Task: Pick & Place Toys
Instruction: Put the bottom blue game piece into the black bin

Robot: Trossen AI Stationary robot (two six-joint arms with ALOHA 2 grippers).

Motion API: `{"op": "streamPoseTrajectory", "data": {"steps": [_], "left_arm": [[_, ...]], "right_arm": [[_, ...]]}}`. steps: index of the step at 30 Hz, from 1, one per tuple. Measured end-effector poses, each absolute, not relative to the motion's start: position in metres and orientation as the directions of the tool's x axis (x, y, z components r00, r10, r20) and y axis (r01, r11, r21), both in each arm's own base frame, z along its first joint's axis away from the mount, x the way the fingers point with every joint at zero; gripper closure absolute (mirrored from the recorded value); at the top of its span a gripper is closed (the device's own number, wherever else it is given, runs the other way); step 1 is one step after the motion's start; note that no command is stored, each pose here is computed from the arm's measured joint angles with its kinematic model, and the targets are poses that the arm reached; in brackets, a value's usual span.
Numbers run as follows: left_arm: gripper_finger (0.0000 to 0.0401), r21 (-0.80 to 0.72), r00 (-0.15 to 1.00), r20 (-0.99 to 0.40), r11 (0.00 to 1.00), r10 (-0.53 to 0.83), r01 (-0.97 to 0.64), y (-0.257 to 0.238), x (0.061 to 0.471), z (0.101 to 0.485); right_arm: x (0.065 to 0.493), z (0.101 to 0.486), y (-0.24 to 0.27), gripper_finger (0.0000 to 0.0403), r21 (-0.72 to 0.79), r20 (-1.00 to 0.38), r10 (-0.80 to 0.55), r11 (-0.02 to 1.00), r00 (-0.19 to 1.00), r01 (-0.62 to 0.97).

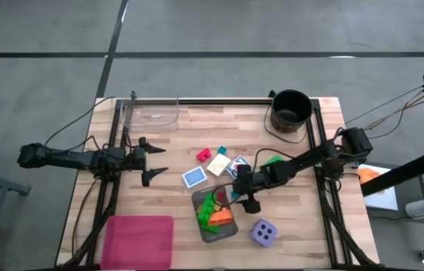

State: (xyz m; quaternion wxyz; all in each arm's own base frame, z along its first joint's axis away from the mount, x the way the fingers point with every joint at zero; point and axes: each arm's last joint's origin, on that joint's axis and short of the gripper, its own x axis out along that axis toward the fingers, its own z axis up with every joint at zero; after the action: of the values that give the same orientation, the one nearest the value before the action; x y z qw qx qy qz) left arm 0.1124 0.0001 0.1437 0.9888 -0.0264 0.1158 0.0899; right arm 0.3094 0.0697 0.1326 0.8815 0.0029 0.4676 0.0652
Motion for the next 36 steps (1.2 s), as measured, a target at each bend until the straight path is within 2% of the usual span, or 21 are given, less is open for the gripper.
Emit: {"op": "streamPoseTrajectory", "data": {"steps": [5, 8, 12, 17, 18, 27, 36], "left_arm": [[0.0032, -0.031, 0.957, -0.234, 0.983, 0.171, -0.184, 0.000, 0.112, 0.144], [0.0032, -0.031, 0.957, -0.234, 0.982, 0.172, -0.184, 0.000, 0.112, 0.144], [0.0032, -0.031, 0.957, -0.234, 0.982, 0.172, -0.184, 0.000, 0.112, 0.144], [0.0032, -0.031, 0.957, -0.234, 0.982, 0.172, -0.184, 0.000, 0.112, 0.144], [0.0032, -0.031, 0.957, -0.234, 0.982, 0.172, -0.184, 0.000, 0.112, 0.144], [0.0032, -0.031, 0.957, -0.234, 0.982, 0.174, -0.186, 0.000, 0.112, 0.144], [0.0032, -0.030, 0.956, -0.234, 0.982, 0.175, -0.188, 0.000, 0.112, 0.144]], "right_arm": [[0.314, 0.121, 0.071, 0.0054, 0.060, -0.844, 0.111, 0.992, 0.524, -0.113], [0.318, 0.117, 0.072, 0.0081, 0.056, -0.850, 0.105, 0.992, 0.517, -0.110], [0.320, 0.116, 0.072, 0.0149, 0.054, -0.850, 0.103, 0.993, 0.517, -0.109], [0.319, 0.120, 0.072, 0.0263, 0.056, -0.848, 0.111, 0.991, 0.518, -0.120], [0.318, 0.120, 0.072, 0.0276, 0.053, -0.851, 0.111, 0.991, 0.514, -0.126], [0.306, 0.134, 0.070, 0.0274, 0.043, -0.876, 0.103, 0.990, 0.471, -0.138], [0.301, 0.171, 0.072, 0.0274, 0.030, -0.789, 0.136, 0.982, 0.599, -0.184]]}}
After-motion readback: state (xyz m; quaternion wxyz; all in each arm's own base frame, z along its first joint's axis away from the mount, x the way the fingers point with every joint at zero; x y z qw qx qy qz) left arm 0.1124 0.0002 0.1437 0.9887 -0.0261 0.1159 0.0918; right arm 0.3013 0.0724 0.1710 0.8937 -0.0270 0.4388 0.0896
